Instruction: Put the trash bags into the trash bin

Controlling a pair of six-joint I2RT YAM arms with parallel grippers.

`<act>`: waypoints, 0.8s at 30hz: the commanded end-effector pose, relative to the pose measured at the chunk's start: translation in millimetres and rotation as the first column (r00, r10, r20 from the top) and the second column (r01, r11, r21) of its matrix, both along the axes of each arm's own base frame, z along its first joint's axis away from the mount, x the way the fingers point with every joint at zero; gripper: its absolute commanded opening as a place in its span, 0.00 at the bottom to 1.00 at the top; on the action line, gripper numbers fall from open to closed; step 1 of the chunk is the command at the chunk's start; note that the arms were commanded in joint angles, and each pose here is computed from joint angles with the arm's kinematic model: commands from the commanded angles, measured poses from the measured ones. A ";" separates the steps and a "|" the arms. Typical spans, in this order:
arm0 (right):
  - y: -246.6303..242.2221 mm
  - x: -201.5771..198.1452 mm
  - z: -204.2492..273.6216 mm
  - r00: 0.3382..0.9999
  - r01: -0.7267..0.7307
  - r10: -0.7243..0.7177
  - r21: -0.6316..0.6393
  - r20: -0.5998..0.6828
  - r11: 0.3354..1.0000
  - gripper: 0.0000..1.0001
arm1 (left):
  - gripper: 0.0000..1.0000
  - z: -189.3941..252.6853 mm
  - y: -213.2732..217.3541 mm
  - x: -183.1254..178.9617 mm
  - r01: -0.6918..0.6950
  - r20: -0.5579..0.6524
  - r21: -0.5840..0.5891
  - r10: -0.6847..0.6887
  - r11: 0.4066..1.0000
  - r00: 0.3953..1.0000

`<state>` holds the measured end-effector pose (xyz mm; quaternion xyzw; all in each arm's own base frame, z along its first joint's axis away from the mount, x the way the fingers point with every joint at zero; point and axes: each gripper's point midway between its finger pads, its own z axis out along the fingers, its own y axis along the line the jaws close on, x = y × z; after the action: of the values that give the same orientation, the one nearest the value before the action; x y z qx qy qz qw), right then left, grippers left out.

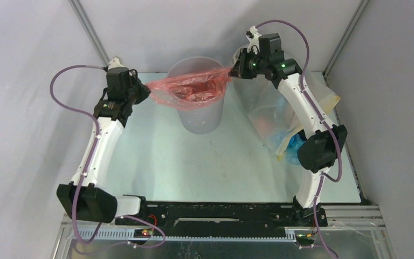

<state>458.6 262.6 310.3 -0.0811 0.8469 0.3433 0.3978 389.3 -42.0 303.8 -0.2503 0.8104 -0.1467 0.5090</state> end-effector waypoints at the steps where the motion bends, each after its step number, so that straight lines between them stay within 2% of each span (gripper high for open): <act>1: -8.6 2.7 41.6 0.994 -0.008 0.005 0.026 0.110 1.000 0.27 | 0.00 22.5 -8.0 19.5 0.059 0.106 -0.002 -0.058 0.998 0.993; 3: -5.3 -5.7 53.5 0.990 -0.034 0.028 0.040 0.135 0.999 0.41 | 0.00 22.6 -10.5 17.2 0.078 0.108 0.002 -0.078 0.997 0.991; 5: -0.5 -17.8 63.4 0.988 -0.065 0.056 0.058 0.147 0.996 0.51 | 0.00 21.4 -9.5 13.3 0.080 0.112 0.013 -0.081 0.997 0.990; 12: 15.5 -54.9 68.4 0.988 -0.114 0.101 0.108 0.117 0.988 0.70 | 0.00 16.2 -9.9 2.1 0.100 0.113 0.030 -0.103 0.995 0.988; 17: 34.3 -54.6 49.7 0.994 -0.101 0.098 0.070 0.043 0.992 0.71 | 0.00 14.6 -9.5 -2.5 0.101 0.115 0.032 -0.104 0.994 0.988; 20: 39.7 -47.8 37.4 0.998 -0.061 0.061 0.017 0.013 0.998 0.66 | 0.00 13.2 -11.4 -3.9 0.114 0.112 0.033 -0.117 0.993 0.987; 24: 40.9 -37.9 28.0 0.999 0.008 -0.004 -0.080 0.046 0.997 0.61 | 0.00 6.8 -14.1 -7.4 0.129 0.101 0.027 -0.132 0.991 0.986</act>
<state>407.7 310.2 343.9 -0.1191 0.8351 0.3683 0.3908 387.2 -55.2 298.7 -0.2024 0.8091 -0.1757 0.5230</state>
